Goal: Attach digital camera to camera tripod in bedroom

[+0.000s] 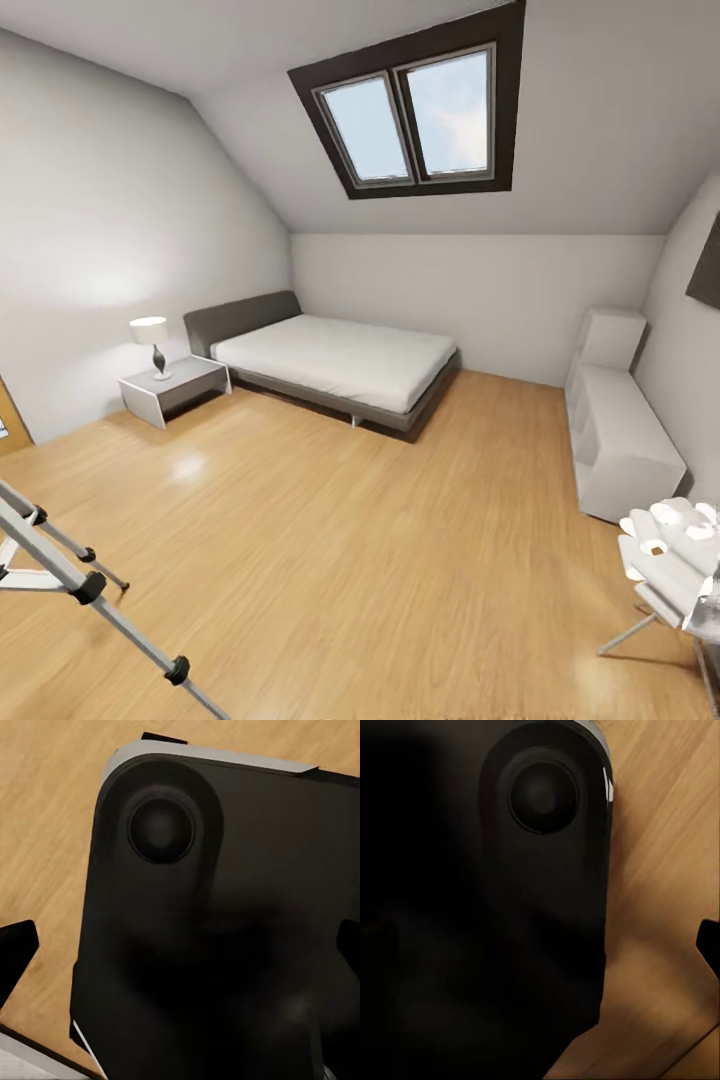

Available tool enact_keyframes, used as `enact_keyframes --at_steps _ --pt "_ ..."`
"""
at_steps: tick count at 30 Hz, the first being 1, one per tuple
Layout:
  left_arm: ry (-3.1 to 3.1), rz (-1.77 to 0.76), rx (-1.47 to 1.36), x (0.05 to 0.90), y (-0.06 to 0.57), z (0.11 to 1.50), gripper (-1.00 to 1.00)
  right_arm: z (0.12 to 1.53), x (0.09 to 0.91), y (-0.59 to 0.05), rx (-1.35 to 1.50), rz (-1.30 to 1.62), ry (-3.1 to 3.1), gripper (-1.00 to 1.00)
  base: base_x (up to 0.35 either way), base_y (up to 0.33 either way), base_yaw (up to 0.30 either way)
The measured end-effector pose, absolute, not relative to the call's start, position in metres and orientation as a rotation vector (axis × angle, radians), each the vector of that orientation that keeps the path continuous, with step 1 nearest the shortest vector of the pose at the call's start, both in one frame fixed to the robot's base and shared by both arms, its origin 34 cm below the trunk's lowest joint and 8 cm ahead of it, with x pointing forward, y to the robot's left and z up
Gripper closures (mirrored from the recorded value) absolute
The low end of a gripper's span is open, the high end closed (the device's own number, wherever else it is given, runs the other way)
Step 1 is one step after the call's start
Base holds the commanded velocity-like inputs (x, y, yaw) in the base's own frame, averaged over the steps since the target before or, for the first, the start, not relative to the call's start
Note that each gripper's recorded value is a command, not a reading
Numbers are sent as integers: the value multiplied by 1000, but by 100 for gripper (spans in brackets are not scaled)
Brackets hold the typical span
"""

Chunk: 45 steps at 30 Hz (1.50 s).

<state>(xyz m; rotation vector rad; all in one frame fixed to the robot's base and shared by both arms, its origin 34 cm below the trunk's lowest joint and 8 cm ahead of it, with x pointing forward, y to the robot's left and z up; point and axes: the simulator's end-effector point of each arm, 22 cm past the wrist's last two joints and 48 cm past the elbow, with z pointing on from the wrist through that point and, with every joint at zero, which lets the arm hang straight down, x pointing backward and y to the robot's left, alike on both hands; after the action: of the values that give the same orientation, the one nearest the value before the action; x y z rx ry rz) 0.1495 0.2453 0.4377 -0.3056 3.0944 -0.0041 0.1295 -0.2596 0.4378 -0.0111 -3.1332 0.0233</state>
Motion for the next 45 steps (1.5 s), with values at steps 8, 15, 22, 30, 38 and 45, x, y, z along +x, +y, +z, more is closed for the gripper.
enact_keyframes --at_steps 8,15,22,30,38,45 --pt "3095 -2 -302 149 246 438 -100 438 130 -260 -10 23 -3133 -100 -23 101 -245" --pt "3095 -1 -309 149 247 438 -100 438 130 -260 -12 23 -3133 -100 -3 14 -245" --pt "3095 -1 -313 149 247 438 -100 438 130 -260 -13 23 -3133 -100 -1 3 -245" --pt "3093 -2 -316 149 247 438 -100 438 129 -260 -13 23 -3133 -100 0 0 -190" --pt "3082 2 -317 152 247 438 -100 438 129 -262 0 27 -3132 -100 -110 66 -32" --pt "3076 2 -317 153 247 438 -100 438 129 -264 7 30 -3131 -100 -236 181 -4"
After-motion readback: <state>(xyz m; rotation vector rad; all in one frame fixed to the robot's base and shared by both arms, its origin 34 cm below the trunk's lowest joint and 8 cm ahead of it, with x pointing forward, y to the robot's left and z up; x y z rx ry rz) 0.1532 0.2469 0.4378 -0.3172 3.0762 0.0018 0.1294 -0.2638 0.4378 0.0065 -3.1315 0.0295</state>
